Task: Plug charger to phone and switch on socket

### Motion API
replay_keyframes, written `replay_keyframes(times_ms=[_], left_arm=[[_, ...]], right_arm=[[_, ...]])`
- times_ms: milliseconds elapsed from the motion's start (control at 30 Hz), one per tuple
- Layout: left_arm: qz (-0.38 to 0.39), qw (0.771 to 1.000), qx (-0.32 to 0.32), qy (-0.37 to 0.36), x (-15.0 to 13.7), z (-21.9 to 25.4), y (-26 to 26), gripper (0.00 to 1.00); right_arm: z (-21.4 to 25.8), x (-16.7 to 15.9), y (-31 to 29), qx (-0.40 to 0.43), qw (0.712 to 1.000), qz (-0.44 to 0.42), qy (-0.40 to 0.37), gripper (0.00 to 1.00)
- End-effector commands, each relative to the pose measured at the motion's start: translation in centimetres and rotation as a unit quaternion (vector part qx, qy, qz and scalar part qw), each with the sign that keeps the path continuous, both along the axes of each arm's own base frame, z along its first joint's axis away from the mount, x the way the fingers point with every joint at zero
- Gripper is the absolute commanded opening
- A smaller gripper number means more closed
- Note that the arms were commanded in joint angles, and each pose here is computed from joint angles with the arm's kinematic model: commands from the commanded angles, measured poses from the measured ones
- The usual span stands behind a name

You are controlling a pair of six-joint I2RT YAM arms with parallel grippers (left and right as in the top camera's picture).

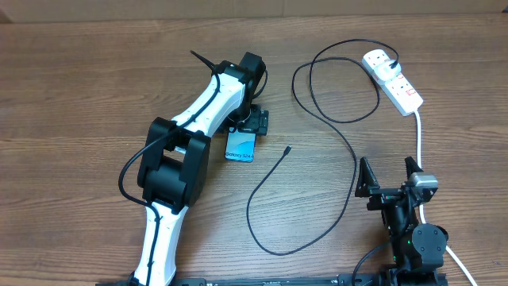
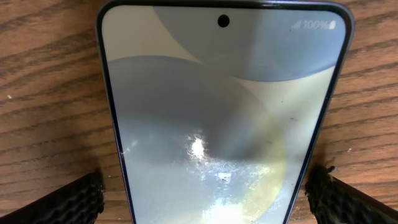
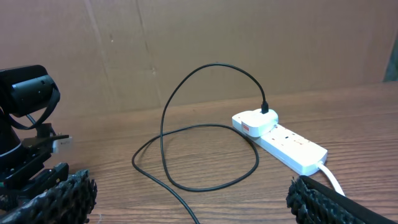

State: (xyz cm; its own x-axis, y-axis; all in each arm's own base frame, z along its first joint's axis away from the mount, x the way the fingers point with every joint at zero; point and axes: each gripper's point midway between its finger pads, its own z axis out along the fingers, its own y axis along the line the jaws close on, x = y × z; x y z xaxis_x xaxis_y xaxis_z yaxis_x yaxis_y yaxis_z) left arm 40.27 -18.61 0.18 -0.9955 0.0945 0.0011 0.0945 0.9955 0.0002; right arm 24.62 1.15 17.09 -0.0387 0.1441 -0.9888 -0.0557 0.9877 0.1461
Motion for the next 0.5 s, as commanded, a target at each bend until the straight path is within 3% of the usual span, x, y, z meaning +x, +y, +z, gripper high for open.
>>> replay_keyframes(times_ms=[0, 467], left_arm=[[-0.001, 1.0, 0.019, 0.017, -1.02, -1.46, 0.33, 1.0], [0.0, 1.0, 0.01, 0.017, -0.91, -1.48, 0.19, 1.0]], right_arm=[[-0.18, 0.01, 0.14, 0.002, 1.0, 0.003, -0.002, 1.0], [-0.18, 0.01, 0.14, 0.002, 1.0, 0.003, -0.002, 1.0]])
